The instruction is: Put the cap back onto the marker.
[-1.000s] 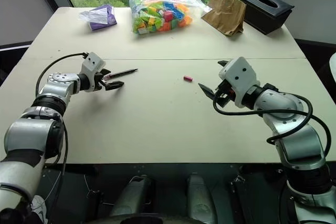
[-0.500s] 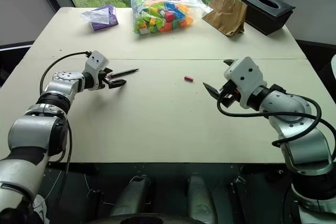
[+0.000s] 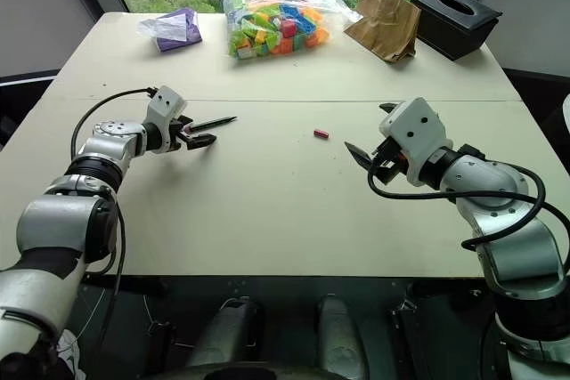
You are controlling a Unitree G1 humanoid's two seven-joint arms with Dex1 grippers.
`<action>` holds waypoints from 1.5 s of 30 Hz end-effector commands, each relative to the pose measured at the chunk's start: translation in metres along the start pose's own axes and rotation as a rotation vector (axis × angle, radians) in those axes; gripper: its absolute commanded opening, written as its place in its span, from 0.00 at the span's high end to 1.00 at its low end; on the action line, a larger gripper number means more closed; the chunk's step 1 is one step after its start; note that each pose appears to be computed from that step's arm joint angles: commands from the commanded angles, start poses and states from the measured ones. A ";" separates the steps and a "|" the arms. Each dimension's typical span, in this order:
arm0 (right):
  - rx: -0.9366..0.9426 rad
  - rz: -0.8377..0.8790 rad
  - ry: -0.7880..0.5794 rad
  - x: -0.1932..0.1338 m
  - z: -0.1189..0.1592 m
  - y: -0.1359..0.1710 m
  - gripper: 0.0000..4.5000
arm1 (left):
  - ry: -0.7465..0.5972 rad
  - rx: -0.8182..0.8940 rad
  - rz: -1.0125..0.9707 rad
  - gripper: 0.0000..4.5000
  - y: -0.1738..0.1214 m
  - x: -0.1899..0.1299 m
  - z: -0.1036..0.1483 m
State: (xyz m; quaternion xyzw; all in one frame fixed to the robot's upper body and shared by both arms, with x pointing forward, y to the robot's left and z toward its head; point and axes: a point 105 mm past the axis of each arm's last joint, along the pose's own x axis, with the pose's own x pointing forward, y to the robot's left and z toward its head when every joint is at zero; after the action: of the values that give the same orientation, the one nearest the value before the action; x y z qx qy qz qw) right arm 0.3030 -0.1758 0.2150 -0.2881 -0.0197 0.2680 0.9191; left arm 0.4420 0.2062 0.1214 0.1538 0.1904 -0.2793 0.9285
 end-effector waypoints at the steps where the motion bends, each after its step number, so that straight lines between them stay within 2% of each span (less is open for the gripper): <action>1: -0.051 -0.039 -0.034 -0.008 0.014 -0.007 0.01 | 0.022 0.007 -0.039 0.00 -0.007 0.004 -0.001; 2: -0.051 -0.040 -0.033 -0.008 0.014 -0.007 0.00 | 0.022 0.008 -0.047 0.12 -0.008 0.004 0.000; 3: -0.051 -0.040 -0.033 -0.008 0.014 -0.007 0.00 | 0.023 0.008 -0.053 0.18 -0.009 0.004 0.000; 10: -0.051 -0.041 -0.034 -0.007 0.015 -0.007 0.00 | 0.022 0.023 -0.071 0.98 -0.010 0.003 0.003; 25: -0.035 -0.030 -0.042 -0.002 0.014 0.000 0.00 | -0.006 0.058 -0.248 0.98 -0.020 -0.009 0.012; 29: -0.018 -0.015 -0.055 0.004 0.013 0.004 0.00 | -0.086 0.066 -0.258 0.98 -0.017 -0.016 0.028; 34: 0.058 0.030 -0.098 0.027 0.007 0.005 0.00 | -0.185 0.089 -0.299 0.98 -0.019 -0.026 0.050; 41: 0.167 0.184 -0.105 0.066 -0.011 0.006 0.00 | -0.203 0.197 -0.369 0.98 -0.033 -0.042 0.050; 45: 0.218 0.303 -0.054 0.083 -0.030 0.013 0.00 | -0.233 0.219 -0.416 0.98 -0.046 -0.059 0.051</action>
State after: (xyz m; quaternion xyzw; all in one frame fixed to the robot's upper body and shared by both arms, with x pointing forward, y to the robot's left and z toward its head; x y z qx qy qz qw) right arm 0.3709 -0.1432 0.1682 -0.1760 0.0376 0.3939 0.9014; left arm 0.3894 0.1819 0.1600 0.1674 0.1155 -0.4857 0.8502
